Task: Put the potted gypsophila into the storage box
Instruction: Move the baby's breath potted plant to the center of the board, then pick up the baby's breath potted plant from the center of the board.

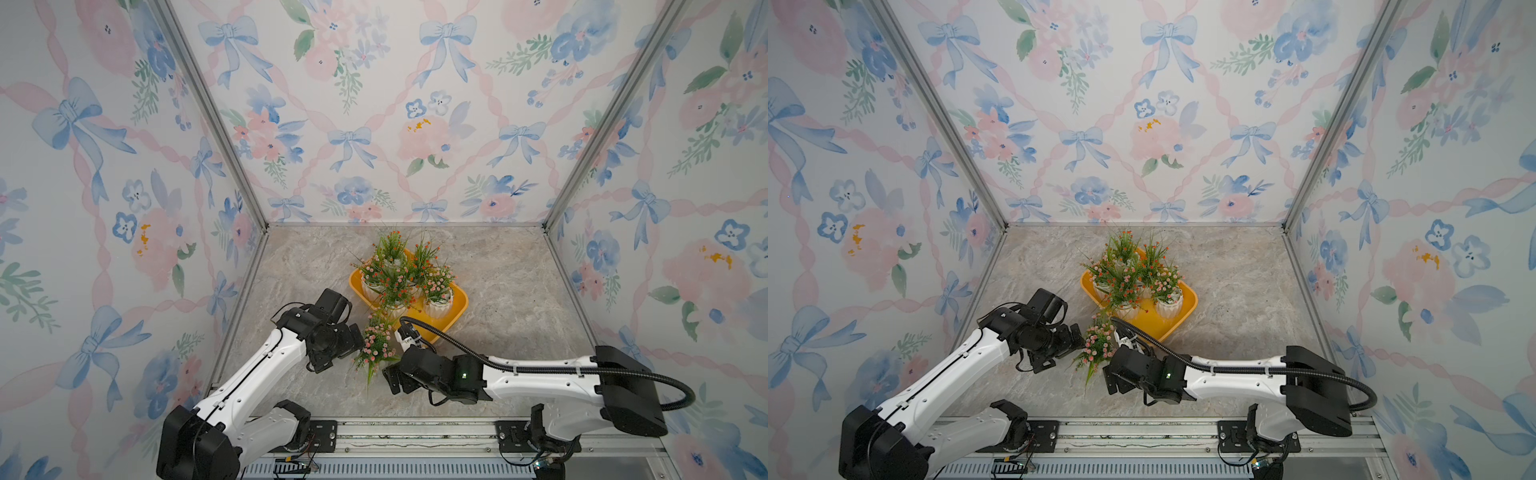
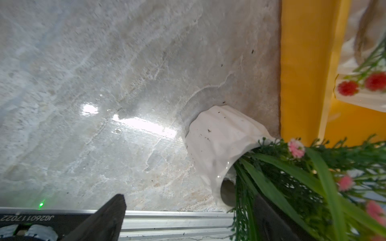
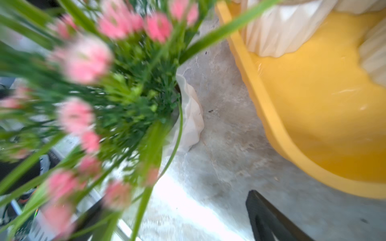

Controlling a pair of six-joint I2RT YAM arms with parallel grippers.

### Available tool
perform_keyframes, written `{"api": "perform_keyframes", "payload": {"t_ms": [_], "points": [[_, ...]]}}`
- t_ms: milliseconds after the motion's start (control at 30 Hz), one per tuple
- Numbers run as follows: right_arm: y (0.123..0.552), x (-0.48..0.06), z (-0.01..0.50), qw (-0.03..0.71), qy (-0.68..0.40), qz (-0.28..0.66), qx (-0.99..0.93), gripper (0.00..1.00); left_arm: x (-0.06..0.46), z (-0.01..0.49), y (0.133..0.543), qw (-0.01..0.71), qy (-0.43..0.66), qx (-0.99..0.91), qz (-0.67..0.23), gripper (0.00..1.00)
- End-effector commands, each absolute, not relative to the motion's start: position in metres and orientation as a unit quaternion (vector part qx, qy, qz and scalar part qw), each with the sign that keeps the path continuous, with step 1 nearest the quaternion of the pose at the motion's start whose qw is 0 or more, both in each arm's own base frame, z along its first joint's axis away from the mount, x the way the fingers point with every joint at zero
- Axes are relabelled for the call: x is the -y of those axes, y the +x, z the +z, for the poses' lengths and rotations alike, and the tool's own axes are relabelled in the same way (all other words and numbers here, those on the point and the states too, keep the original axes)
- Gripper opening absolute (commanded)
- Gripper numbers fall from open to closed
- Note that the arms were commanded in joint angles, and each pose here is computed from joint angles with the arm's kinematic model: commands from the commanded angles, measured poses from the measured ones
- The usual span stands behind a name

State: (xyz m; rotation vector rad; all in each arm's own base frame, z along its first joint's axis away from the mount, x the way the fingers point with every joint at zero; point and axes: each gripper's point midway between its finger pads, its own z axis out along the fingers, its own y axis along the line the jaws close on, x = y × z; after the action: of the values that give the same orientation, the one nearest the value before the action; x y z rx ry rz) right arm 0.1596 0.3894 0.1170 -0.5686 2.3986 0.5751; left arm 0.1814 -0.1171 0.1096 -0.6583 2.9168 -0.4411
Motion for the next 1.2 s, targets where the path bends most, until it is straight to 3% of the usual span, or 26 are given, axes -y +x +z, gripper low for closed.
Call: {"api": "perform_keyframes", "payload": {"t_ms": [0, 167, 233, 467, 767, 1167], "points": [[0.167, -0.364, 0.139, 0.299, -0.240, 0.177, -0.906, 0.97, 0.104, 0.119, 0.189, 0.111, -0.196, -0.966, -0.126, 0.98], [0.196, -0.328, 0.185, 0.339, -0.217, 0.185, -0.896, 0.97, 0.103, 0.114, 0.183, 0.104, -0.193, -0.967, -0.128, 0.98], [0.213, -0.313, 0.201, 0.352, -0.203, 0.194, -0.893, 0.97, 0.103, 0.112, 0.183, 0.104, -0.190, -0.968, -0.126, 0.93], [0.255, -0.278, 0.242, 0.345, -0.169, 0.200, -0.901, 0.97, 0.114, 0.098, 0.171, 0.074, -0.161, -0.972, -0.152, 0.87], [0.278, -0.287, 0.236, 0.322, -0.175, 0.214, -0.906, 0.97, 0.133, 0.102, 0.180, 0.096, -0.153, -0.961, -0.207, 0.83], [0.291, -0.283, 0.239, 0.318, -0.174, 0.206, -0.909, 0.97, 0.132, 0.078, 0.183, 0.087, -0.149, -0.969, -0.178, 0.77]]}}
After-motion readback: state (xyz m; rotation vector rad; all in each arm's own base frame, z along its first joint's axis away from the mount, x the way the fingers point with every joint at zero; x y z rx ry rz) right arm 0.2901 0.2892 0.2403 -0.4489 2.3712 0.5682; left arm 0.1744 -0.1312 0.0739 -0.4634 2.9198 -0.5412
